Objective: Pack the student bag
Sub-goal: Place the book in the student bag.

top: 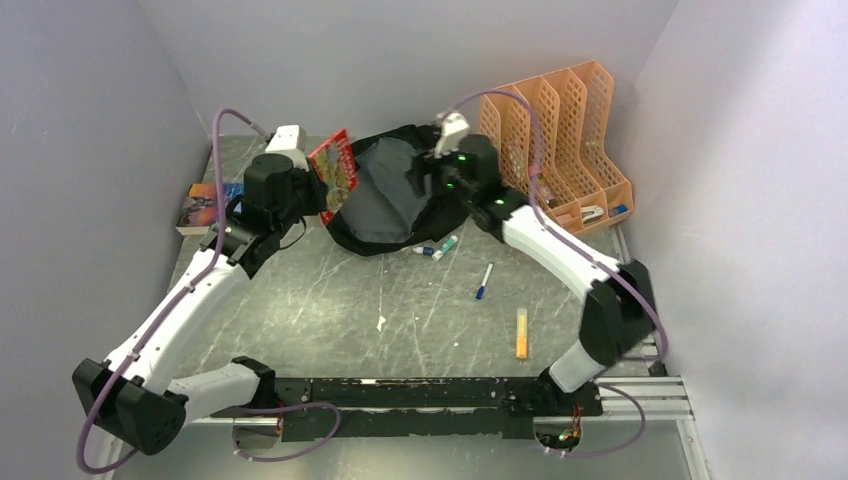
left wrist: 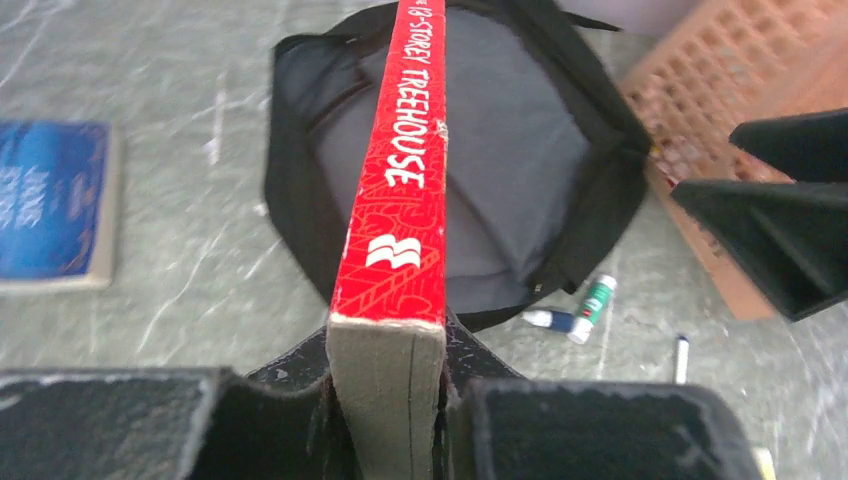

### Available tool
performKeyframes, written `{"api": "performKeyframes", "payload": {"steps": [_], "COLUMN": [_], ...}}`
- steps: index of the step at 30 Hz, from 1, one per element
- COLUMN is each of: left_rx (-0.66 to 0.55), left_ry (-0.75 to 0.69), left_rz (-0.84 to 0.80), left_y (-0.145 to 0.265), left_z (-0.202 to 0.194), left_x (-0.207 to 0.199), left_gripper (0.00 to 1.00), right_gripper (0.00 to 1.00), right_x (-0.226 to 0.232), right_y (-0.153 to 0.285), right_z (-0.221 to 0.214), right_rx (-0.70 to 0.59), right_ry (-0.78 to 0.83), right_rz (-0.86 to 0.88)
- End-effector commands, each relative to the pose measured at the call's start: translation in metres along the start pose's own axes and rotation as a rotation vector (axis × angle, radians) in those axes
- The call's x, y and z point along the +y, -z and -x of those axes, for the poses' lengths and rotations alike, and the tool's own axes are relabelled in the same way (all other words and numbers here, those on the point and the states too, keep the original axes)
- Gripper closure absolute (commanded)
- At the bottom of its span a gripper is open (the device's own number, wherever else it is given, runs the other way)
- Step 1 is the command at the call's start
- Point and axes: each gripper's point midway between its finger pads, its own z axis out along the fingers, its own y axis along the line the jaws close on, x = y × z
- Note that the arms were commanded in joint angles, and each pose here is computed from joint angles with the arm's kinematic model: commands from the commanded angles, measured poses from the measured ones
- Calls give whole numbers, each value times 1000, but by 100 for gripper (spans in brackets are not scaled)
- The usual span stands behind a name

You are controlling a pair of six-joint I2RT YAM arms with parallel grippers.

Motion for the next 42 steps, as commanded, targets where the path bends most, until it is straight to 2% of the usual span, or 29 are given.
{"api": "performKeyframes", "payload": {"steps": [1,6,11,18,24,26,28,34,38,42], "left_rx": [-65,-78,-92,-80,-72,-67,-65,-56,-20,14], "left_ry": [132,156,140,144,144,145,146,167,188,228], "left_rz": [230,260,257,223,194,183,178,161,145,126], "left_y": [24,40,54,55,52,51,50,47,38,30], "left_z": [14,11,12,6,6,6,5,2,-5,-13], "left_x": [40,49,53,48,42,40,39,35,30,28], "left_gripper": [95,95,95,95,95,95,95,95,95,95], "right_gripper": [20,19,18,19,25,31,44,74,100,100], "right_x": [20,30,16,4,-17,-21,-21,-6,9,24], "right_y": [-36,-86,-124,-146,-148,-148,-148,-153,-149,-143], "right_z": [-47,-81,-118,-154,-172,-174,-172,-157,-149,-142], "right_rx": [224,306,414,492,529,530,517,465,446,426], "right_ry": [170,326,515,701,882,921,917,803,694,557], "right_rz": [-43,-89,-201,-252,-396,-438,-455,-403,-311,-211]}}
